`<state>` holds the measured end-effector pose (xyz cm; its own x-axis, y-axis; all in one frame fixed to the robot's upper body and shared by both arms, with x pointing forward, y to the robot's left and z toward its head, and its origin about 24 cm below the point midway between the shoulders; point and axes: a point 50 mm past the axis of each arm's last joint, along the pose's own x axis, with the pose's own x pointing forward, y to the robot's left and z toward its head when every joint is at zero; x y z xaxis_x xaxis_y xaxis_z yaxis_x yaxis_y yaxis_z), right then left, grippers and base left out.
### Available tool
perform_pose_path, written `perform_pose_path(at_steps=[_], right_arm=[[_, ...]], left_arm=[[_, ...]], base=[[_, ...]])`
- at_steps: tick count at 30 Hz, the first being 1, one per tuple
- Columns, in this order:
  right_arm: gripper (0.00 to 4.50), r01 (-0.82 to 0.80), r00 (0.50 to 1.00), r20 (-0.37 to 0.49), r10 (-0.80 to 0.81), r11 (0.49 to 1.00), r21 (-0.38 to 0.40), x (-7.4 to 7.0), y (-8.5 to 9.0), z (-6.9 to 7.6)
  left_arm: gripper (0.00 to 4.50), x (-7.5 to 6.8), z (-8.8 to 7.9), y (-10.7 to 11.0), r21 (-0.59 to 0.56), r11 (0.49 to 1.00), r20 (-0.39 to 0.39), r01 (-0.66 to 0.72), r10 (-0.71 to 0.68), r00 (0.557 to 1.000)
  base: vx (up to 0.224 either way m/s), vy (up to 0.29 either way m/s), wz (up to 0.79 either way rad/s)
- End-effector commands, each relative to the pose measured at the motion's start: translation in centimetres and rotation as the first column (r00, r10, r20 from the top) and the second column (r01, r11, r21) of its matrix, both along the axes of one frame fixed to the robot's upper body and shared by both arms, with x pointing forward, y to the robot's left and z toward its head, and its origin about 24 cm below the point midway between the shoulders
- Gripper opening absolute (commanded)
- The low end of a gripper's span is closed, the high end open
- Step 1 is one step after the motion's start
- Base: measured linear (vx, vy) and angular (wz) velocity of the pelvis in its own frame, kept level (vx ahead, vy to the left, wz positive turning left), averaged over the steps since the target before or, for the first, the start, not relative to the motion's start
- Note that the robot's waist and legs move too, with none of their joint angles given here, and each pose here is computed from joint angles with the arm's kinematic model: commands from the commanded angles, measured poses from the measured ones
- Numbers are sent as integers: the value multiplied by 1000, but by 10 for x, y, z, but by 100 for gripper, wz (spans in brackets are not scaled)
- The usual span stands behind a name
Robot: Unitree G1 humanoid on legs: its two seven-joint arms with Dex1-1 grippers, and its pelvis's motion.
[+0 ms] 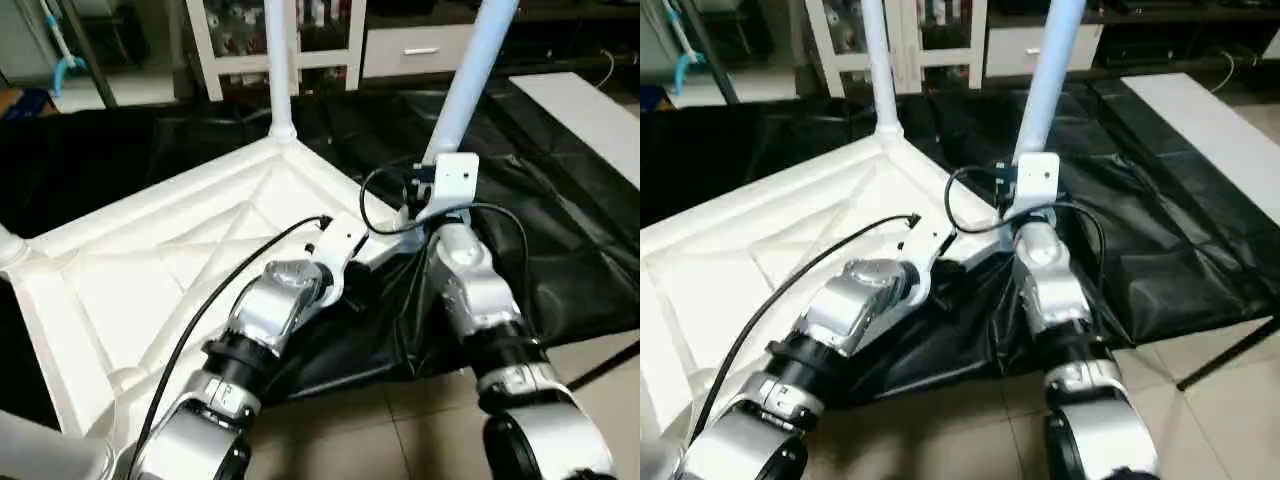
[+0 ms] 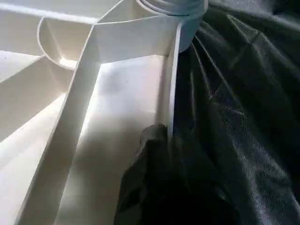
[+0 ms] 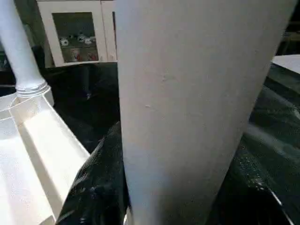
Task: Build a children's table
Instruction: Insert table leg to table base
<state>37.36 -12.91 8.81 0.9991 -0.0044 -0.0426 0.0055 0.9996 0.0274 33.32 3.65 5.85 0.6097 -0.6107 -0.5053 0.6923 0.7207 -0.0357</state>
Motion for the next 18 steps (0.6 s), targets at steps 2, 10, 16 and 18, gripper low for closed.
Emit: perform_pose_path(at_steps=[2,10,16,18], right_arm=[[180,84,923,-379,-68,996,27,-34,-18,-91],[180,-3,947,-319,26,997,73,-28,-14,-81],[180,-203,938,-274,211,977,58,-23,-4,-71],[180,-278,923,-256,287,958,71,-24,-1,-68]], left_arm=[[0,12,18,11,-49,996,80,-73,76,994],[0,9,14,14,-35,997,67,-63,65,996],[0,1,12,10,-25,998,70,55,-53,996],[0,-3,10,11,-3,992,83,124,-123,989]], base=[[0,0,0],[0,0,0],[0,0,0],[0,0,0]])
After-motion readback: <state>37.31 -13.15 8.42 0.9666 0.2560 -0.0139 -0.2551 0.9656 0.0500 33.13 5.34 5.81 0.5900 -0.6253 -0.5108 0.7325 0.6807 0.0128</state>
